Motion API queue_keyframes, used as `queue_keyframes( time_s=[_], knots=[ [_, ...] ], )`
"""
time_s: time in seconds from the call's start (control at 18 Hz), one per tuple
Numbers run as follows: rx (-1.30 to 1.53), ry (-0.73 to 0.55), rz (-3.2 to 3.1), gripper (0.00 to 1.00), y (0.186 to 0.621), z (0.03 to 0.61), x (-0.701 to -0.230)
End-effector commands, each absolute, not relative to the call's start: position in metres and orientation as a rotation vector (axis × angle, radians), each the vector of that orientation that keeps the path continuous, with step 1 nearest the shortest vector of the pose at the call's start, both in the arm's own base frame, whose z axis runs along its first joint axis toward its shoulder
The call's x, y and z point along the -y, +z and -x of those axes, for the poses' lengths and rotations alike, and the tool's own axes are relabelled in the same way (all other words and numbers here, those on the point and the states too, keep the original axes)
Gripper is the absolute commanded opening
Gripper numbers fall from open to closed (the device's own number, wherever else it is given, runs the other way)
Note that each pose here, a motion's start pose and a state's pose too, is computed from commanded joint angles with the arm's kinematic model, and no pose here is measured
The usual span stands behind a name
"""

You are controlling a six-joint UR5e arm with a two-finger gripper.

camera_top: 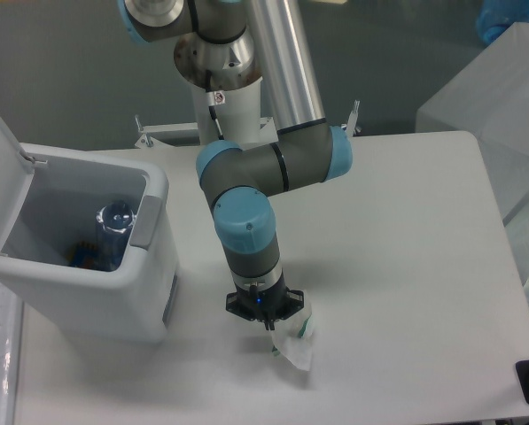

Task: Place the trash in the trash can
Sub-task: 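Lower the gripper and close it on the wrapper, then lift the wrapper and carry it over the trash bin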

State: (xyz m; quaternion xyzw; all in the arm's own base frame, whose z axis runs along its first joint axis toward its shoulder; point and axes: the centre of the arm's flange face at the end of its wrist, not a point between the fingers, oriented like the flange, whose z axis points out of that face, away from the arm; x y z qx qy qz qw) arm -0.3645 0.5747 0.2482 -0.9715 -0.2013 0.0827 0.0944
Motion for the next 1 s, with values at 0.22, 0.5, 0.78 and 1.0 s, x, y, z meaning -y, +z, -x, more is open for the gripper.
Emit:
queue_keyframes(
  time_s=[0.22, 0.5, 0.78, 1.0],
  knots=[
    [0.606, 0.193, 2.741, 0.00, 0.300, 0.379, -0.592],
    [0.634, 0.124, 2.573, 0.00, 0.376, 0.386, -0.576],
    [0.598, 0.021, 2.397, 0.00, 0.458, 0.375, -0.555],
    [0.577, -0.022, 2.287, 0.00, 0.519, 0.348, -0.545]
  ],
)
